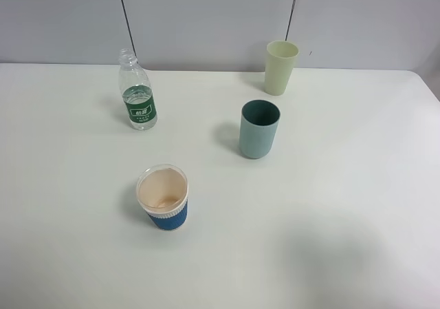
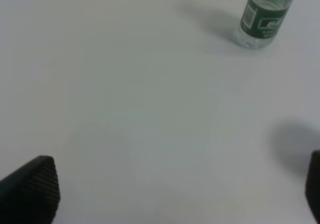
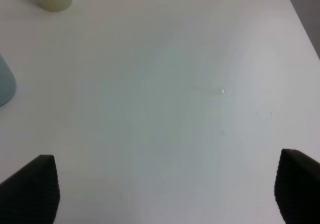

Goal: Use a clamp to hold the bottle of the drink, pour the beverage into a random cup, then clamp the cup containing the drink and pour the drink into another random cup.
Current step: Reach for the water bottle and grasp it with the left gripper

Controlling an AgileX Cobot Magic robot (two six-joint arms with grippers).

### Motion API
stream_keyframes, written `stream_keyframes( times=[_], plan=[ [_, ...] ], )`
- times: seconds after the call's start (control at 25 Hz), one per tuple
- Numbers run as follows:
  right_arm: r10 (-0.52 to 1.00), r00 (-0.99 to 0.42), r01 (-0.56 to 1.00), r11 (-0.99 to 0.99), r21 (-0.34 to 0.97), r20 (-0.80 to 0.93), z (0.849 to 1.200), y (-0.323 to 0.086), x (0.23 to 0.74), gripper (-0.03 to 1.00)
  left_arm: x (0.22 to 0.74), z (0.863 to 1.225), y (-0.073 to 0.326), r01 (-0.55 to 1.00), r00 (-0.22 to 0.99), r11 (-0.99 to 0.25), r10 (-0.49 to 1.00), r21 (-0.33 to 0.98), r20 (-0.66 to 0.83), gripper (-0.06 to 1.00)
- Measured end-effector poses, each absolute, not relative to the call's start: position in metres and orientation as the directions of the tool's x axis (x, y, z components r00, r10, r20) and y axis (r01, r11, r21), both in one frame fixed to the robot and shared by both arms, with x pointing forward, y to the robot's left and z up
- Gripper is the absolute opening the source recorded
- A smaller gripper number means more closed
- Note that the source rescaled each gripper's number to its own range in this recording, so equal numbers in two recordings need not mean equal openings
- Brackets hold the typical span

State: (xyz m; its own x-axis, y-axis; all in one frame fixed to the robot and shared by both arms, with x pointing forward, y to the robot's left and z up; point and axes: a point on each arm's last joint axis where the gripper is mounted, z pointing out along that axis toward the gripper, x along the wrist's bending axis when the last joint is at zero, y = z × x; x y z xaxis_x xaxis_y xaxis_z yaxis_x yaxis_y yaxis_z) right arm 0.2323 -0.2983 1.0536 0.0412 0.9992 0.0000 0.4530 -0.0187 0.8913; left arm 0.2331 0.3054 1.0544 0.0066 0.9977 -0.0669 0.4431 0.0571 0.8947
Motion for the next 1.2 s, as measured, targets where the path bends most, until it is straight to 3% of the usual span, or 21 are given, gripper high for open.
stream_keyframes(
  times=[1.2],
  plan=[
    [0.999,0.044,0.453,-0.016,0.891,-0.004,1.0536,-0.2987,0.2323,0.58,0.2405,1.0612,0.3022,0.445,0.025,0.073,0.995,0.892,-0.094,1.00]
  ],
)
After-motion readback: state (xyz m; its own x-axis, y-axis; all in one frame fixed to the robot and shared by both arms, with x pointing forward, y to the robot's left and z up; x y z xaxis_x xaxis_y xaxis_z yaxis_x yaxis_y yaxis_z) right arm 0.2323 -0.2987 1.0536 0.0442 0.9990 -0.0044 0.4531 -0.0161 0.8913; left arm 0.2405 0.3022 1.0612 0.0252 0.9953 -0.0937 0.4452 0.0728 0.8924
